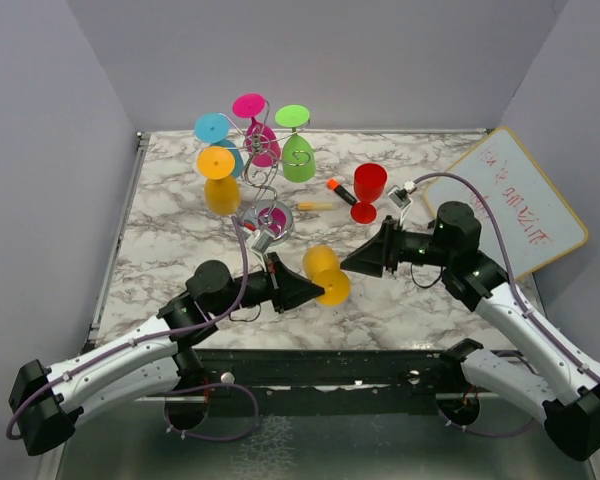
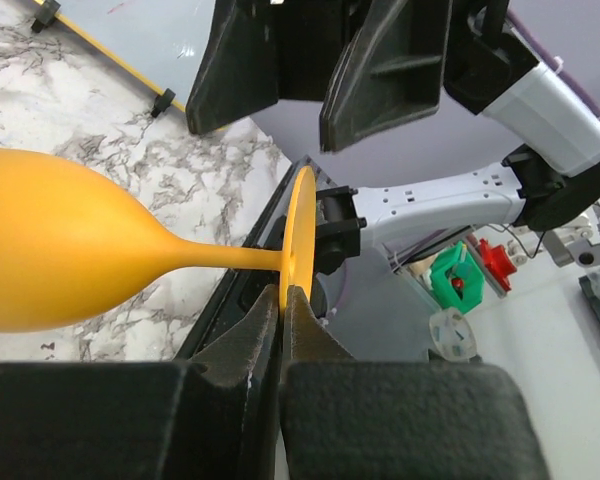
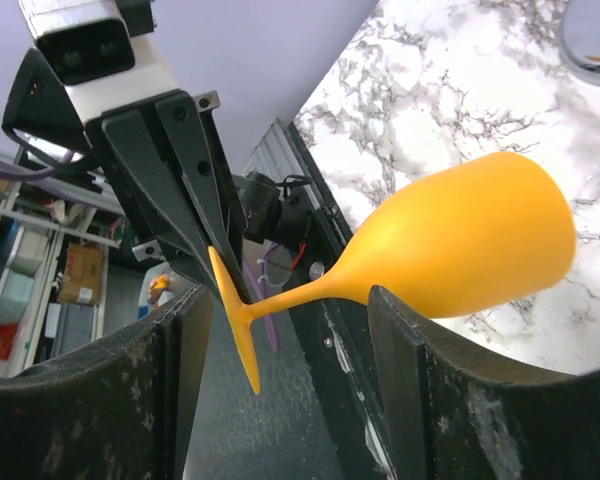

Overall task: Take the wine glass off the wine glass rack
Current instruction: Place the wine glass at the center of the board.

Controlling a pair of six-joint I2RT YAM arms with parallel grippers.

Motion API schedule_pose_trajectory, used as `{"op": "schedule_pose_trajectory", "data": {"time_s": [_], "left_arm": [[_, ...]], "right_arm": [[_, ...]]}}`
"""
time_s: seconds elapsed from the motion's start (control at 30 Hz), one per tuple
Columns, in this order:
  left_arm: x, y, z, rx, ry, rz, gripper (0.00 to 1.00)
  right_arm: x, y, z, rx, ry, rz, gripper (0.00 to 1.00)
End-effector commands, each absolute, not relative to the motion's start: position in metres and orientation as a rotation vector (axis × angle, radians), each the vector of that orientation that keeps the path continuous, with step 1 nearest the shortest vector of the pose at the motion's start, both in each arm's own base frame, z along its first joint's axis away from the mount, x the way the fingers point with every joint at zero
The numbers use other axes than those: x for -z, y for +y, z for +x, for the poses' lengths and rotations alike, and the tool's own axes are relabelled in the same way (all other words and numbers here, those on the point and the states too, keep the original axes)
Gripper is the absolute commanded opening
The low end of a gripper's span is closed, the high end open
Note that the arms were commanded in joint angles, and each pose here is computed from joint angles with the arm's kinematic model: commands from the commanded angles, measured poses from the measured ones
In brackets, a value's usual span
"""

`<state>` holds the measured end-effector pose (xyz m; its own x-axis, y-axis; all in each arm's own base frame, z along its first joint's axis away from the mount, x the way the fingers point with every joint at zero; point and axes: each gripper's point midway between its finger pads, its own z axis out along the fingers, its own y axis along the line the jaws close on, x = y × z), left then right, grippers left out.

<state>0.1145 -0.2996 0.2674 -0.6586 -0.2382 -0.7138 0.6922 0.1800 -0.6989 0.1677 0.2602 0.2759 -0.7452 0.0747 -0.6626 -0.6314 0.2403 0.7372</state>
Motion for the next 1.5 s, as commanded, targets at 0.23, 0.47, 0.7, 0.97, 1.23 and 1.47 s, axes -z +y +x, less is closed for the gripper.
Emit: {"op": "schedule_pose_trajectory", "data": {"time_s": [0.23,0.47,0.7,0.97,1.23,1.47], "left_arm": [[-0.255,-0.275,0.114,1.371,1.676,0.562,0.00],[-0.248,-0.275,0.108,1.316,1.625,0.709,0.00],[-0.241,-0.271,0.103,1.210,1.497,0.855,0.00],[-0.243,-0.270,0.093,1.176,1.346,0.980,0.00],[-0.254,-0.266,0.060,1.124,0.998,1.260,0.00],[-0.251,-0.267,0.049,1.127,0.930,1.369,0.00]], "right_arm": [[-0.290,0.229,0.214,-1.189,1.974,-0.197,0.78],[-0.293,0.208,0.236,-0.995,1.986,-0.085,1.00],[-0.274,0.181,0.244,-0.740,2.133,-0.078,1.00],[-0.275,0.216,0.228,-0.980,2.101,-0.271,1.00],[-0.290,0.229,0.220,-1.323,1.995,-0.422,1.00],[-0.318,0.237,0.198,-1.551,1.828,-0.623,0.98]]}}
